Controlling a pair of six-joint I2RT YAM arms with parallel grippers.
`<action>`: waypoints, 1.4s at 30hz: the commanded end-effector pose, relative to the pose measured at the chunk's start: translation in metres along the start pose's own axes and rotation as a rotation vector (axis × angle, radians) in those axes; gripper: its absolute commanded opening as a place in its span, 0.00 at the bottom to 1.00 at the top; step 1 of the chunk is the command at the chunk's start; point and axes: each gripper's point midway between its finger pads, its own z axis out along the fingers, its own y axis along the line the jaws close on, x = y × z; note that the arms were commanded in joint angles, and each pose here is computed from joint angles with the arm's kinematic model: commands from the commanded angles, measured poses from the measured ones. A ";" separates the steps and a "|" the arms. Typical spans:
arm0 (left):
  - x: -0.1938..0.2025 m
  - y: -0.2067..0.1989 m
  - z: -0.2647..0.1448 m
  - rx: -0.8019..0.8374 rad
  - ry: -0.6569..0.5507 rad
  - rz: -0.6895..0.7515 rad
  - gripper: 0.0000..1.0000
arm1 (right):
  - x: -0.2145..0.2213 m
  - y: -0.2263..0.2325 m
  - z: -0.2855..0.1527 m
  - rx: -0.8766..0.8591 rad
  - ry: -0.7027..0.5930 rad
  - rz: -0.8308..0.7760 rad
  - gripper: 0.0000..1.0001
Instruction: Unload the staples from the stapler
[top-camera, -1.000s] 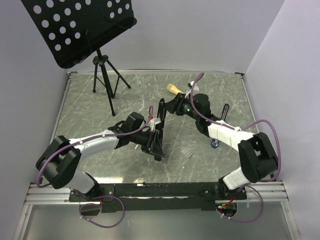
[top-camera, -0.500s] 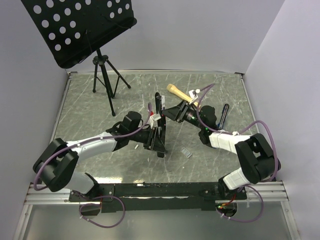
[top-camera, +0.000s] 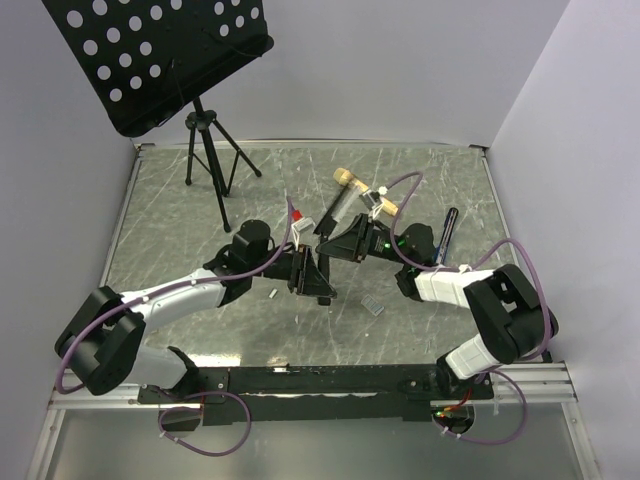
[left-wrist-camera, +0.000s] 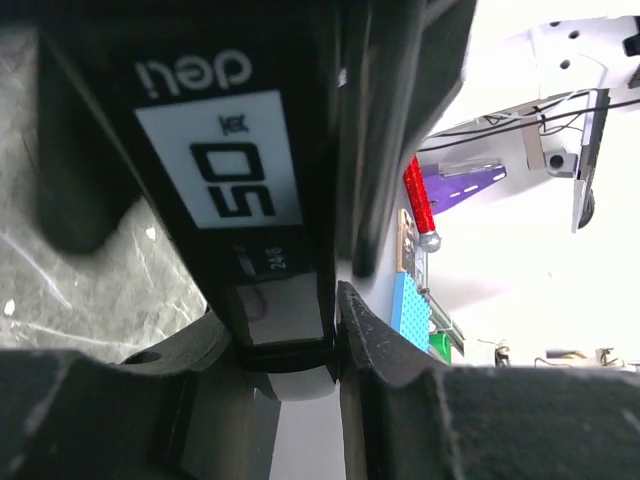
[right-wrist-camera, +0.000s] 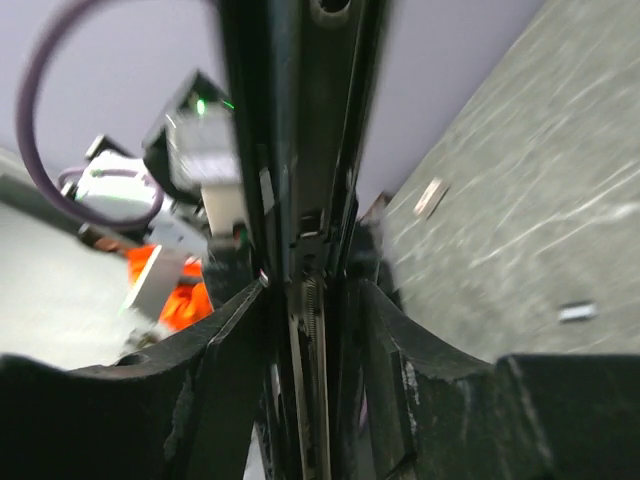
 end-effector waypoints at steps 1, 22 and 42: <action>-0.023 -0.044 -0.005 0.144 -0.054 0.204 0.01 | 0.006 0.045 -0.007 -0.192 0.019 -0.178 0.44; -0.002 -0.046 -0.010 0.198 -0.036 0.185 0.01 | -0.059 0.041 -0.018 -0.089 -0.134 -0.219 0.50; 0.021 -0.058 -0.009 0.300 0.099 0.248 0.01 | -0.037 0.049 0.003 -0.213 0.075 -0.218 0.44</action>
